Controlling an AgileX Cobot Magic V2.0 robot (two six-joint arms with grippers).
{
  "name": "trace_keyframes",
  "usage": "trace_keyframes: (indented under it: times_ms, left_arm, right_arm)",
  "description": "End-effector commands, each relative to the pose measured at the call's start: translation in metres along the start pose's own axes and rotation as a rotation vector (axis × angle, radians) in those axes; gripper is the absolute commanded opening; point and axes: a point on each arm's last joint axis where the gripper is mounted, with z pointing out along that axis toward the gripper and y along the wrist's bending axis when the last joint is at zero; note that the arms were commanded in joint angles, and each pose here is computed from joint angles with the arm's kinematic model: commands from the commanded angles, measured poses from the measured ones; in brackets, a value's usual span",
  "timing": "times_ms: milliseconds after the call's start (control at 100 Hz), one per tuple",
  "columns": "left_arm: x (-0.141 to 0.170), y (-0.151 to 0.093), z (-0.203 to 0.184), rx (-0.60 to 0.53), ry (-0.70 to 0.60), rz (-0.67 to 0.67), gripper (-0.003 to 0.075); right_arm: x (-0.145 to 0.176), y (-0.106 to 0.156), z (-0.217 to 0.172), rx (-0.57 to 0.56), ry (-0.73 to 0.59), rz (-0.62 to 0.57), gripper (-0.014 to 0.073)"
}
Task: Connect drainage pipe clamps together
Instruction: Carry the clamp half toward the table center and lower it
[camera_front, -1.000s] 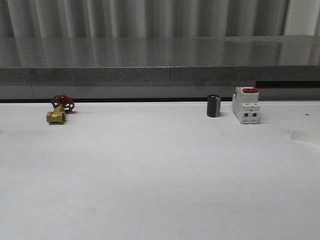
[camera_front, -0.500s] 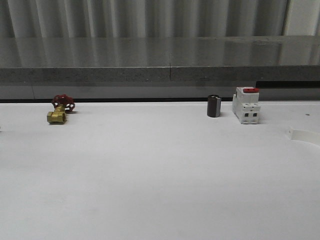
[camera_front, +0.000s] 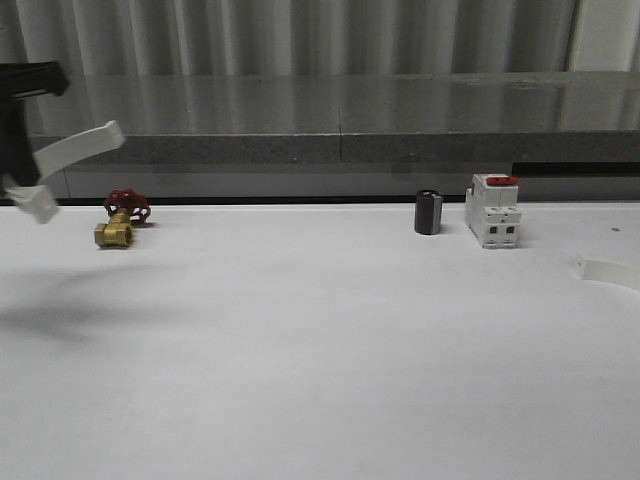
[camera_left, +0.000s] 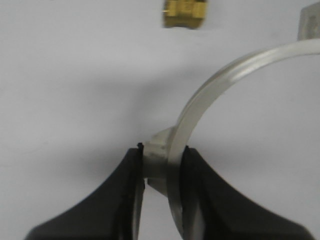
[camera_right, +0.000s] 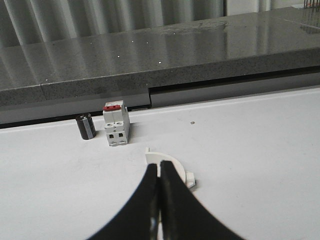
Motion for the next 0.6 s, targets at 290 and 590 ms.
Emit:
trace_keyframes:
  times_ms: [290,590]
  left_arm:
    - [0.025,-0.124,0.016,0.166,-0.09,0.072,0.0029]
    - [0.037,-0.13,0.07,0.119,0.029,0.007,0.0029]
  right_arm:
    - [-0.013,0.002,-0.003,-0.014,-0.109,-0.012,-0.0118]
    - [-0.013,0.002,-0.003,-0.014,-0.109,-0.012,-0.0118]
